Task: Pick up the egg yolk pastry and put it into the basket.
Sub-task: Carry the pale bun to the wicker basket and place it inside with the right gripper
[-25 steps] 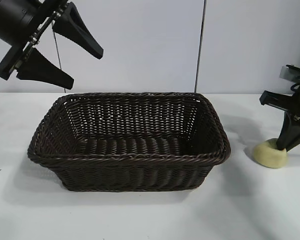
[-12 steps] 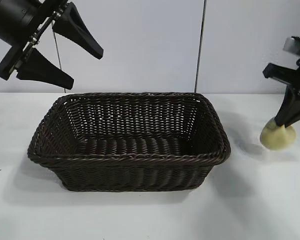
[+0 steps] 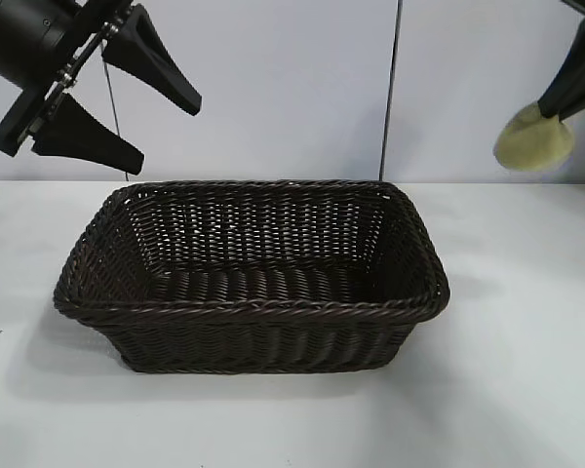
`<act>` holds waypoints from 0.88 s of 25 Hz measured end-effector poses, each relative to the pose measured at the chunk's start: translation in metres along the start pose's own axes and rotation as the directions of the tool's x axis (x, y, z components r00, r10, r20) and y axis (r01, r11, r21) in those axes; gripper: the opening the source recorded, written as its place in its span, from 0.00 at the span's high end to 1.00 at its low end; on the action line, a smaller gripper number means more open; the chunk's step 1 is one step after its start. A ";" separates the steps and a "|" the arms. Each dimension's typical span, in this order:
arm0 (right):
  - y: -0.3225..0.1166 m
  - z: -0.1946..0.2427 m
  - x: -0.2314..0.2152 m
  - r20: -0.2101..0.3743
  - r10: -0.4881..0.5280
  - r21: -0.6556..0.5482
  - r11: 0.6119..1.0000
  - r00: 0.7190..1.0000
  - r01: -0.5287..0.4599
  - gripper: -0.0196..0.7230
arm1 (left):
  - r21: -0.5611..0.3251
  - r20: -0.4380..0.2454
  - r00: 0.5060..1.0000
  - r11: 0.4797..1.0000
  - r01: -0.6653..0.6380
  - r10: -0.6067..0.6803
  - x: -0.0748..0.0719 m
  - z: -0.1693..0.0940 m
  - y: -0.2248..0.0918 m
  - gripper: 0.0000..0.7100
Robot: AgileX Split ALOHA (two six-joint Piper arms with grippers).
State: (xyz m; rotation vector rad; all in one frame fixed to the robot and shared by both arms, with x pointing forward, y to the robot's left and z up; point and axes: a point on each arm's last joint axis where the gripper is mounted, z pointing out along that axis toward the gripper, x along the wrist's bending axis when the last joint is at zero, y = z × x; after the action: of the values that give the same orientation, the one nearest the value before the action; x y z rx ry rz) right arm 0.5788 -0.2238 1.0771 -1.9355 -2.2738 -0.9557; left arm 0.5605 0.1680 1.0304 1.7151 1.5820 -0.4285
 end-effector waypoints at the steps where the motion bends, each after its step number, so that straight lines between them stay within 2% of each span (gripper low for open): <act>1: -0.001 0.004 0.011 -0.012 -0.023 0.001 1.000 1.000 0.023 0.95 | 0.000 0.000 1.000 1.000 0.000 0.000 0.000 0.000 0.000 0.28; 5: -0.006 0.021 0.048 -0.058 -0.090 0.009 0.996 0.994 0.091 0.95 | 0.000 0.000 1.000 1.000 0.000 0.000 0.000 0.000 0.000 0.28; 10: -0.014 0.059 0.070 -0.085 -0.111 0.069 0.991 0.990 0.117 0.95 | 0.001 0.000 1.000 1.000 0.000 0.000 0.000 0.000 0.000 0.28; 19: -0.023 0.121 0.058 -0.058 -0.078 0.181 0.980 0.995 0.087 0.94 | 0.017 0.007 1.000 1.000 0.000 0.000 -0.001 0.000 -0.002 0.28; 22: -0.022 0.124 0.057 -0.052 -0.074 0.165 0.983 0.996 0.082 0.87 | 0.019 0.008 1.000 1.000 0.000 0.000 -0.001 0.000 -0.002 0.28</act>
State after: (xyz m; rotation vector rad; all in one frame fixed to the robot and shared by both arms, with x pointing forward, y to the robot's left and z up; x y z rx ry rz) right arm 0.5917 -0.1190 0.9881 -1.7531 -2.3361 -0.7785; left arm 0.5587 0.1674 1.0304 1.7257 1.5769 -0.4513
